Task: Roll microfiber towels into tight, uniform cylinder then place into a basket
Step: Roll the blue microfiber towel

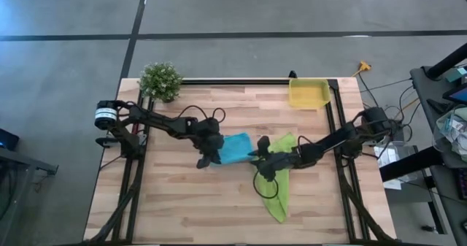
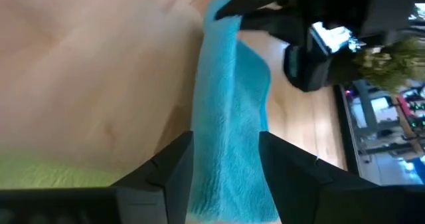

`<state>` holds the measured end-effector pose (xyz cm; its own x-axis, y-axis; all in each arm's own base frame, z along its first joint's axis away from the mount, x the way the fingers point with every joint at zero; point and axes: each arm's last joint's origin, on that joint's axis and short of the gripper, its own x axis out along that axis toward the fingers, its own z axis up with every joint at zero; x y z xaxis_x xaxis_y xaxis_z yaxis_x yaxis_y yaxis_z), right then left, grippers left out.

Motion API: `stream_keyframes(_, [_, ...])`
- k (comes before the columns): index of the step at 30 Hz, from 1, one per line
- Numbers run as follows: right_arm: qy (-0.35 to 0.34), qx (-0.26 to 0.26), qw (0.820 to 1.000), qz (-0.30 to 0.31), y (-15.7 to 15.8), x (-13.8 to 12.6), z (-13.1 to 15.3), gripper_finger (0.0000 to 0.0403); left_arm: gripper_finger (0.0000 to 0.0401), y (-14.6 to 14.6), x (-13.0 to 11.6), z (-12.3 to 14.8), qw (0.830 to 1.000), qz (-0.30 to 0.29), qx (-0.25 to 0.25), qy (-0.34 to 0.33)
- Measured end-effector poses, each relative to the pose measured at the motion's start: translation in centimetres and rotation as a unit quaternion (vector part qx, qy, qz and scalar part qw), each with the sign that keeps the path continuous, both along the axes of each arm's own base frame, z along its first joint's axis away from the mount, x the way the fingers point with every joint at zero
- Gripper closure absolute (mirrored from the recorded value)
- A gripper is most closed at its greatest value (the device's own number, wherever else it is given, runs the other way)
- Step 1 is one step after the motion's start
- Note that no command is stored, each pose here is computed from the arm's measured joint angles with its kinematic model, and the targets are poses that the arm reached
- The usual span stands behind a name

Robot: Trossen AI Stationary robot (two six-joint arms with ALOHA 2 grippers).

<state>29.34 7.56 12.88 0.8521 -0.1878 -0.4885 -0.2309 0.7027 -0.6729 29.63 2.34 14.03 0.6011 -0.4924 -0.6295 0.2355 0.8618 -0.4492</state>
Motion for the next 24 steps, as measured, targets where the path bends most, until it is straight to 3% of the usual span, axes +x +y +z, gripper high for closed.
stream_keyframes(6, [0.007,0.045,0.999,0.026,-0.5,0.5,-1.0,0.0249,0.0401,-0.1,-0.4,-0.5,1.000,0.007,-0.011,0.014])
stream_keyframes(13, [0.017,0.064,0.998,-0.004,-1.9,1.9,-1.8,0.0259,0.0401,-0.3,-0.9,-1.0,1.000,0.007,-0.008,0.024])
stream_keyframes(16, [0.020,0.098,0.995,0.003,-2.5,2.6,-1.8,0.0269,0.0401,-0.3,-1.2,-1.3,1.000,0.006,-0.008,0.028])
stream_keyframes(19, [0.034,0.145,0.989,0.008,-3.0,3.1,-1.6,0.0298,0.0401,-0.4,-1.8,-1.9,0.999,0.006,-0.008,0.030])
stream_keyframes(24, [0.064,0.201,0.977,-0.003,-4.1,3.3,-1.7,0.0381,0.0401,-0.5,-2.5,-2.6,1.000,0.005,-0.004,0.009])
